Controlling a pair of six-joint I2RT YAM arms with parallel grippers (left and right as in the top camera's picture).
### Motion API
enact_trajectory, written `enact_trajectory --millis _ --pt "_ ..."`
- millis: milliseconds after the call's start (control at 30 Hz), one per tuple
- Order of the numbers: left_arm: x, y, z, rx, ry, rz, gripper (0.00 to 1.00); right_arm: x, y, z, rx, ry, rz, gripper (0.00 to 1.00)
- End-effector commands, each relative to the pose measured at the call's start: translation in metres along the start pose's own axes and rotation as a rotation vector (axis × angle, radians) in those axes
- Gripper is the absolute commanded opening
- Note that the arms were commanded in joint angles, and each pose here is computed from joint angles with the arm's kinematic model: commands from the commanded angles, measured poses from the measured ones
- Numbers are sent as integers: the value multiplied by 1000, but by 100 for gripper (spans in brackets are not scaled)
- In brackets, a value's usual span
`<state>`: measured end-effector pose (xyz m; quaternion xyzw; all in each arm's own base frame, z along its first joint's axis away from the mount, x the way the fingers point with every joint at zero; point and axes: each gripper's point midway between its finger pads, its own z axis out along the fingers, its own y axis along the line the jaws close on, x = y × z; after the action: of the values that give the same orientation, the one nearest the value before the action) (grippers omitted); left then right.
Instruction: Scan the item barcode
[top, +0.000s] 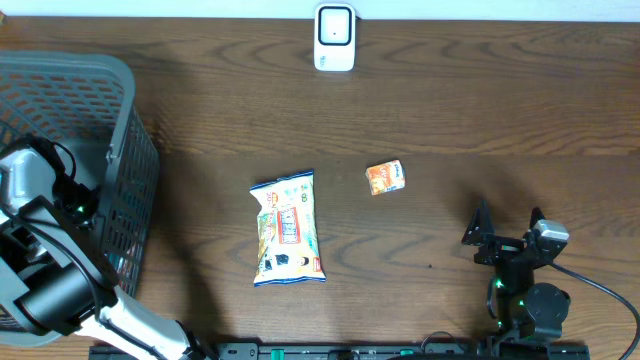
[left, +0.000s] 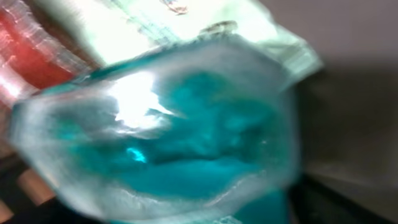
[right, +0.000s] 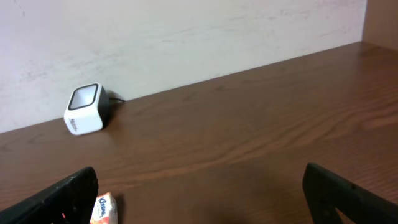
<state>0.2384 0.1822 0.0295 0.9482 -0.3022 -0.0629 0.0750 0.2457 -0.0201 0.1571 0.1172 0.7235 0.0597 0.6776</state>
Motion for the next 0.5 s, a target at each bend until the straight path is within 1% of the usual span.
enact_trajectory --millis 0,67,167,300,467 --pt "-8 -3 20 -11 -56 102 78 1 1 0 -5 0 11 99" --pt "-6 -8 20 11 -50 118 69 1 1 0 -5 0 11 99" --pt "-5 -14 20 34 -44 124 60 1 1 0 -5 0 11 99" --pt "-2 -22 17 64 -38 189 55 1 1 0 -5 0 11 99" --pt "0 -32 5 104 -30 249 53 1 1 0 -5 0 11 99"
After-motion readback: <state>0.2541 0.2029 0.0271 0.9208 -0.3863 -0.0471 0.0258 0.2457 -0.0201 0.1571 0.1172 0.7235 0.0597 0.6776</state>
